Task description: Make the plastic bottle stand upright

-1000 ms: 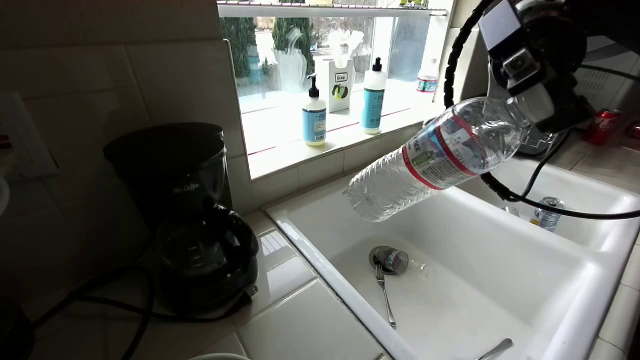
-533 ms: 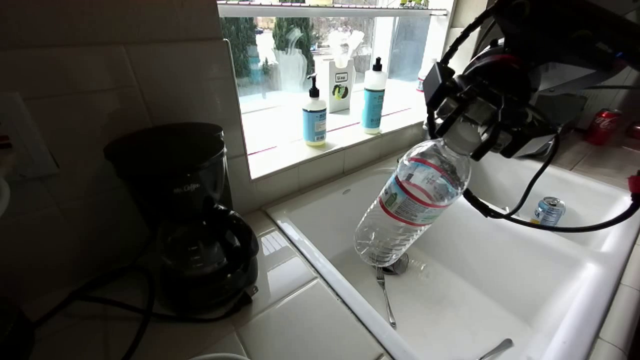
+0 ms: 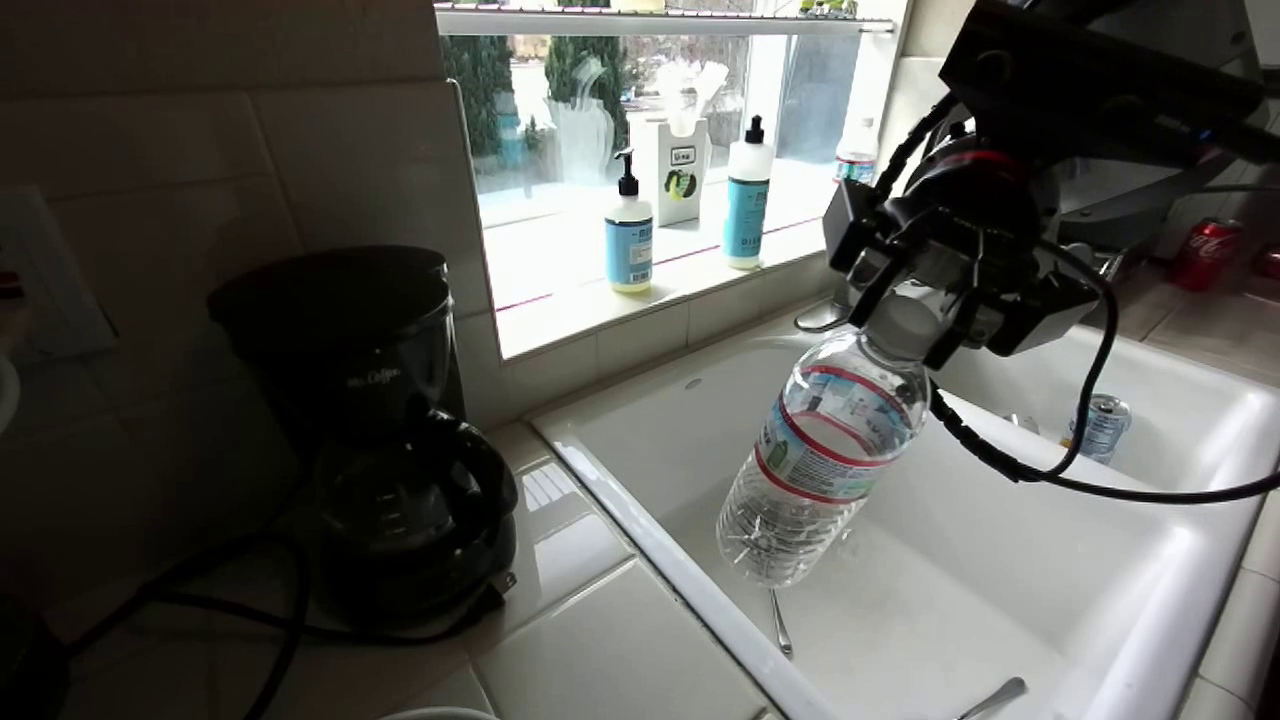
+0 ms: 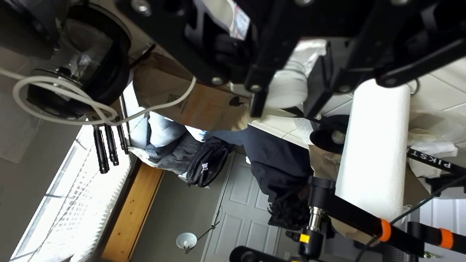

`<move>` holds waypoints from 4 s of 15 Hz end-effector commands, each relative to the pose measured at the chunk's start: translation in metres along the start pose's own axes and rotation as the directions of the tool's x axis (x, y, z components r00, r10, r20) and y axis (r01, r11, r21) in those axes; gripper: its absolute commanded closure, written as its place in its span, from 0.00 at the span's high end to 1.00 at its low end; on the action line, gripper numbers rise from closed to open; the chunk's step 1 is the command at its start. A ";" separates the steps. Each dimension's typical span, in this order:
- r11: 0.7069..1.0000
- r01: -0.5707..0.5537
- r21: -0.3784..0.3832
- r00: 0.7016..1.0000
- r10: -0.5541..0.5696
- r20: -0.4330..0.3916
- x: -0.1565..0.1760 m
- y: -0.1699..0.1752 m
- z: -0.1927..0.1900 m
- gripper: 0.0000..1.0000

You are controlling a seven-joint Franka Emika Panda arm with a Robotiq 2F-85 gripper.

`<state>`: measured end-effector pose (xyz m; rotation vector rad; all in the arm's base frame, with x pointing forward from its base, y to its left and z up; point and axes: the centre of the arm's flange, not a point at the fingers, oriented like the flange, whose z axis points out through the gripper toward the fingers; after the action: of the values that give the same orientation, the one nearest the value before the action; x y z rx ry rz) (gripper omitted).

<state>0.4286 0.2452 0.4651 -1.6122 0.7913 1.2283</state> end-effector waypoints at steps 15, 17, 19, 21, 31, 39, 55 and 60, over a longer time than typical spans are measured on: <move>0.970 -0.238 0.040 0.971 0.239 -0.011 0.044 -0.049 0.026 0.08; 0.982 -0.183 0.041 0.983 0.184 0.001 0.046 -0.053 0.038 0.08; 0.990 -0.136 0.049 0.990 0.134 0.032 0.050 -0.054 0.043 0.08; 0.992 -0.114 0.062 0.992 0.110 0.059 0.056 -0.054 0.043 0.08; 0.993 -0.108 0.057 0.993 0.104 0.064 0.104 -0.054 0.058 0.08; 0.977 -0.211 0.001 0.974 0.210 0.085 0.118 -0.066 0.078 0.08; 0.945 -0.325 -0.026 0.943 0.326 0.062 0.129 -0.076 0.080 0.08; 0.952 -0.304 -0.036 0.952 0.305 0.017 0.127 -0.076 0.084 0.08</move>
<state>0.5007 0.3478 0.3582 -1.4778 1.0159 1.5148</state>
